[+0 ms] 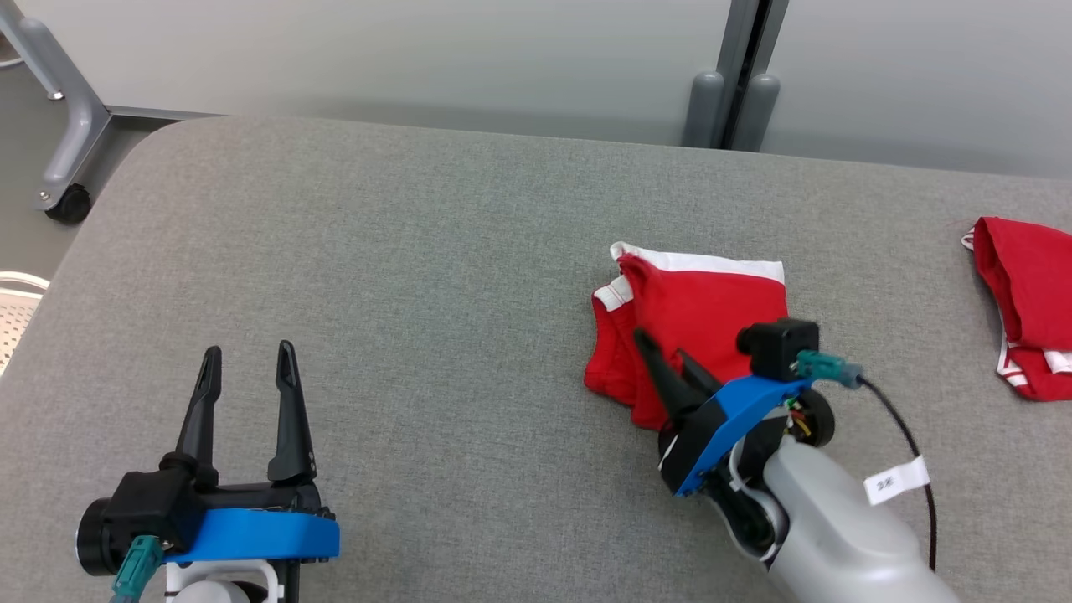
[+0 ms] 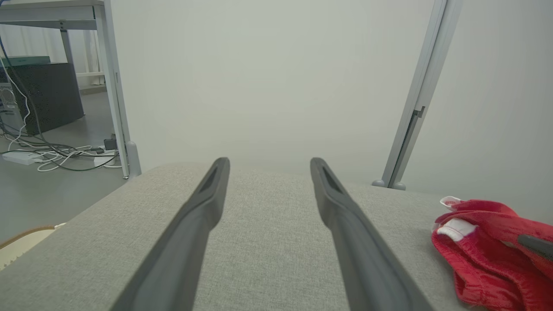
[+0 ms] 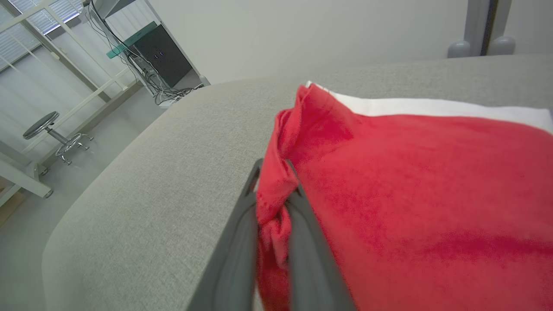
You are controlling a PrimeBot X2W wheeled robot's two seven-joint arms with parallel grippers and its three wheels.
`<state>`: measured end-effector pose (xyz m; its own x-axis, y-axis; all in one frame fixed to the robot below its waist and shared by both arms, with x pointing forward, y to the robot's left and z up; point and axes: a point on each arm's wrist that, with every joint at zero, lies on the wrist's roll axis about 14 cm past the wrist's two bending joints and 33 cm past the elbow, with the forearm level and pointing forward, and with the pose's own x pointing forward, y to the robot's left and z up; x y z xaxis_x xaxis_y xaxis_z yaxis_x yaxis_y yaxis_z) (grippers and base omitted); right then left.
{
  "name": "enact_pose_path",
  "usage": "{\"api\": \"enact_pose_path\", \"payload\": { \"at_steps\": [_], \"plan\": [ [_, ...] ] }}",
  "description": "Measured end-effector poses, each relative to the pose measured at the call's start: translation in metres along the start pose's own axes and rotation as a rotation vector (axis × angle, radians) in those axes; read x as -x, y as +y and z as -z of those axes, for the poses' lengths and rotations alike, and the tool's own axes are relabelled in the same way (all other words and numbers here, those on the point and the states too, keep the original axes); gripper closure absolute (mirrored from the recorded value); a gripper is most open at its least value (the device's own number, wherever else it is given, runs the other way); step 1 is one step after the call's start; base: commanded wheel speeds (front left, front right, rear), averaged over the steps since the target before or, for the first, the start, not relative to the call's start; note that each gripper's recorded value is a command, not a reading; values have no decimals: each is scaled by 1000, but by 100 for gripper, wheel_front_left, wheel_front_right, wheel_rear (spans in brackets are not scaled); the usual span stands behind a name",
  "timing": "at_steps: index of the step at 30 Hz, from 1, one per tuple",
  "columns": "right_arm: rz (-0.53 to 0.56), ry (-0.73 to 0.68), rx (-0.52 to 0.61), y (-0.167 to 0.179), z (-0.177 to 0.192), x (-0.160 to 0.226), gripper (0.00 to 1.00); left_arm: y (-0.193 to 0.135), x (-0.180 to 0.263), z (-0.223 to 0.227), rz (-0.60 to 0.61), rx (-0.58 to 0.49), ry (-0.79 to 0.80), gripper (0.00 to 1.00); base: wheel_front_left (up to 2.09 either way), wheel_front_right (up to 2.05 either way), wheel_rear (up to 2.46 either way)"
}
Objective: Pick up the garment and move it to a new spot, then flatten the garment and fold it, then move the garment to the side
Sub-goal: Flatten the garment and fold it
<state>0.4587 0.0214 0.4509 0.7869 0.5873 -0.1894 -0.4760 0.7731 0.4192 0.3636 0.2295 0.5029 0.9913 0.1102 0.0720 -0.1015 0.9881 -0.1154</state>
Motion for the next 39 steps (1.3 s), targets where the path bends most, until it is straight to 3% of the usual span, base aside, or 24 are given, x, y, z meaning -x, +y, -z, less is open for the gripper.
{"api": "enact_pose_path", "payload": {
  "at_steps": [1,3,12,18,26,39],
  "plan": [
    [-7,10,7,3,5,1,25,0,0,1,1,0,3,0,0,0,0],
    [-19,22,11,8,14,3,0,-3,-1,4,7,1,13,0,0,0,0],
    [-16,-83,65,1,-6,15,0,-25,-15,6,74,13,9,0,0,0,0],
    [80,-236,130,-37,-53,46,0,-42,-23,4,127,10,0,0,0,0,0],
    [265,-371,208,-81,-83,111,0,-63,-31,4,190,-12,-7,0,0,0,0],
    [450,-467,235,-100,-86,183,0,-62,-18,8,199,-57,12,0,0,0,0]
  ]
}}
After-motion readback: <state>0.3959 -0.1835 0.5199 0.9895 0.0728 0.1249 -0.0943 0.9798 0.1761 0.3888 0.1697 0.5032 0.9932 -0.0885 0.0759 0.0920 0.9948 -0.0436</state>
